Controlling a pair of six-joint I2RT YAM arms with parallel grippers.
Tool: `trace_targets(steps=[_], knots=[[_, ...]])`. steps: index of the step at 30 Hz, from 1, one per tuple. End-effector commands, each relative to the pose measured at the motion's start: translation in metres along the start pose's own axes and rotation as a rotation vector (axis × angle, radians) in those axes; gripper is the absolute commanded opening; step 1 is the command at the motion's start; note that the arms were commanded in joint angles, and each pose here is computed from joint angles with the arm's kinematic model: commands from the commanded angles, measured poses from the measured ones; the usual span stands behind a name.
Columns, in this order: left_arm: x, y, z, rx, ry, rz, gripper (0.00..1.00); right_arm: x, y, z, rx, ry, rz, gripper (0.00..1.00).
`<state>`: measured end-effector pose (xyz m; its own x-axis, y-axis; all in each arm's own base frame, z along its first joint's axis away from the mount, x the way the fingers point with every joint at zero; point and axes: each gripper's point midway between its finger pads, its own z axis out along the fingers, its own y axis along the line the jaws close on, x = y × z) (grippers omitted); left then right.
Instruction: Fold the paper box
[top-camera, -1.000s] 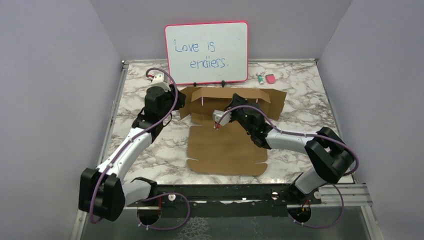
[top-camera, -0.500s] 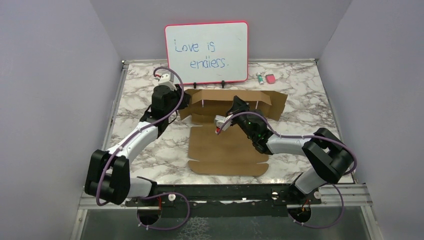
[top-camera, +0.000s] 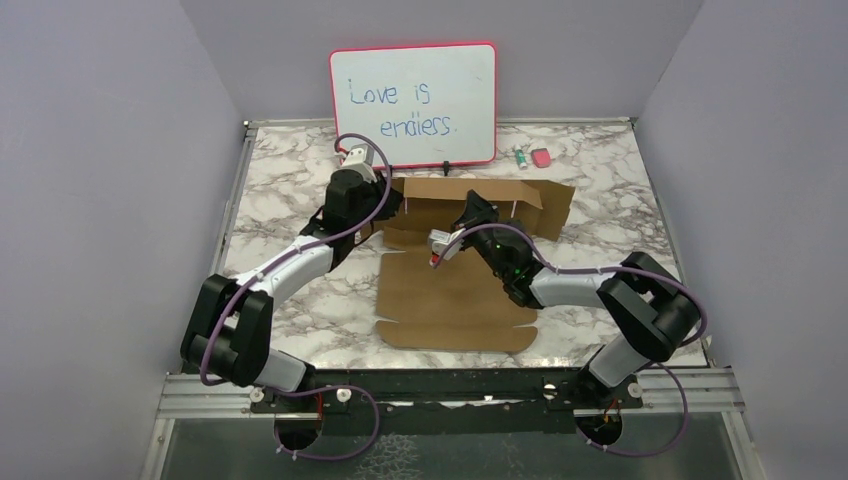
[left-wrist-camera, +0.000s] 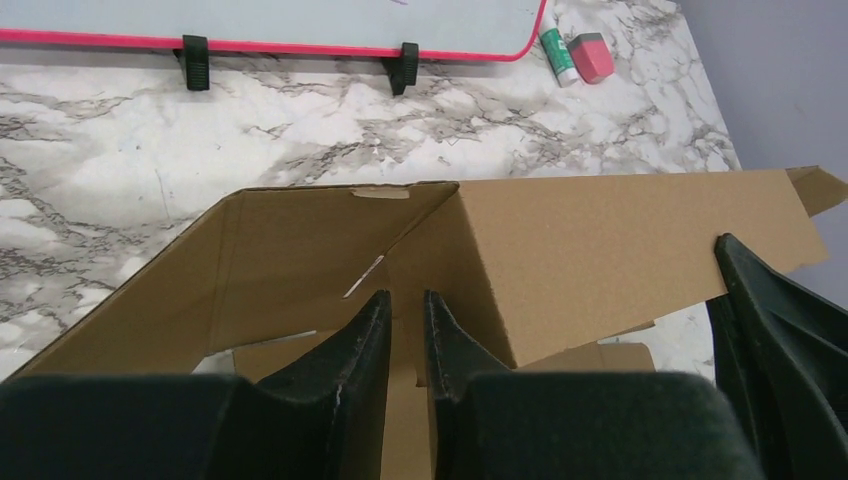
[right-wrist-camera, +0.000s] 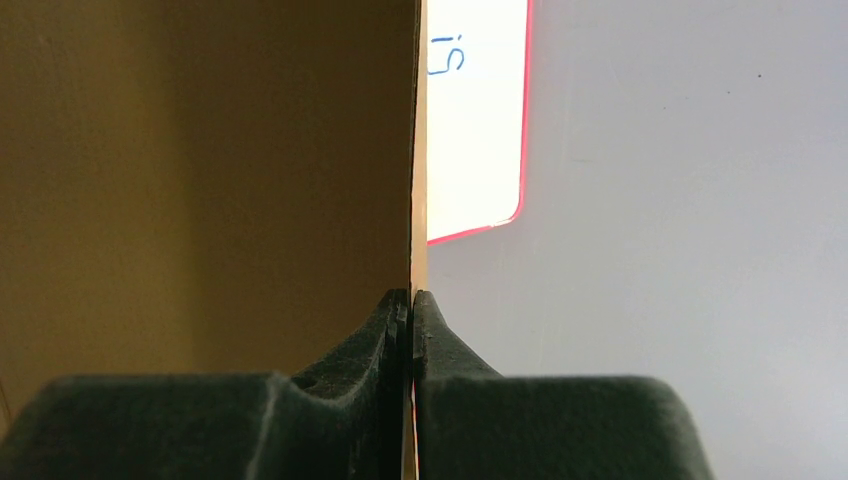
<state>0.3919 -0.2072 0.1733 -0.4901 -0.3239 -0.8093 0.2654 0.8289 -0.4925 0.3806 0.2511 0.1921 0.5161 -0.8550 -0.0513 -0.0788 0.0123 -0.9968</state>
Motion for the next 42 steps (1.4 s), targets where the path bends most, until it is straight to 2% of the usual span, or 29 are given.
trace_targets(steps=[1, 8, 17, 22, 34, 39, 42], knots=[[-0.018, -0.03, 0.005, 0.094, -0.067, -0.004, 0.19, -0.002, 0.016, 0.004, -0.027, 0.0, -0.016, 0.09], [-0.011, -0.032, 0.005, 0.109, -0.071, -0.011, 0.2, -0.01, 0.018, 0.005, -0.024, -0.02, -0.032, 0.09], [0.015, 0.002, -0.012, -0.012, -0.07, -0.022, 0.33, -0.012, 0.023, 0.006, -0.026, -0.012, -0.079, 0.09], [0.031, 0.027, -0.022, -0.104, -0.067, -0.031, 0.35, -0.012, 0.021, 0.006, -0.01, -0.008, -0.095, 0.09], [0.081, 0.066, -0.008, -0.244, 0.076, -0.036, 0.48, -0.013, 0.019, 0.004, -0.006, -0.019, -0.089, 0.08], [0.098, 0.083, 0.001, -0.31, 0.124, -0.027, 0.59, -0.014, 0.018, 0.003, -0.006, -0.026, -0.083, 0.08], [0.104, 0.086, 0.006, -0.316, 0.142, -0.031, 0.61, -0.015, 0.02, 0.003, -0.013, -0.027, -0.08, 0.08]])
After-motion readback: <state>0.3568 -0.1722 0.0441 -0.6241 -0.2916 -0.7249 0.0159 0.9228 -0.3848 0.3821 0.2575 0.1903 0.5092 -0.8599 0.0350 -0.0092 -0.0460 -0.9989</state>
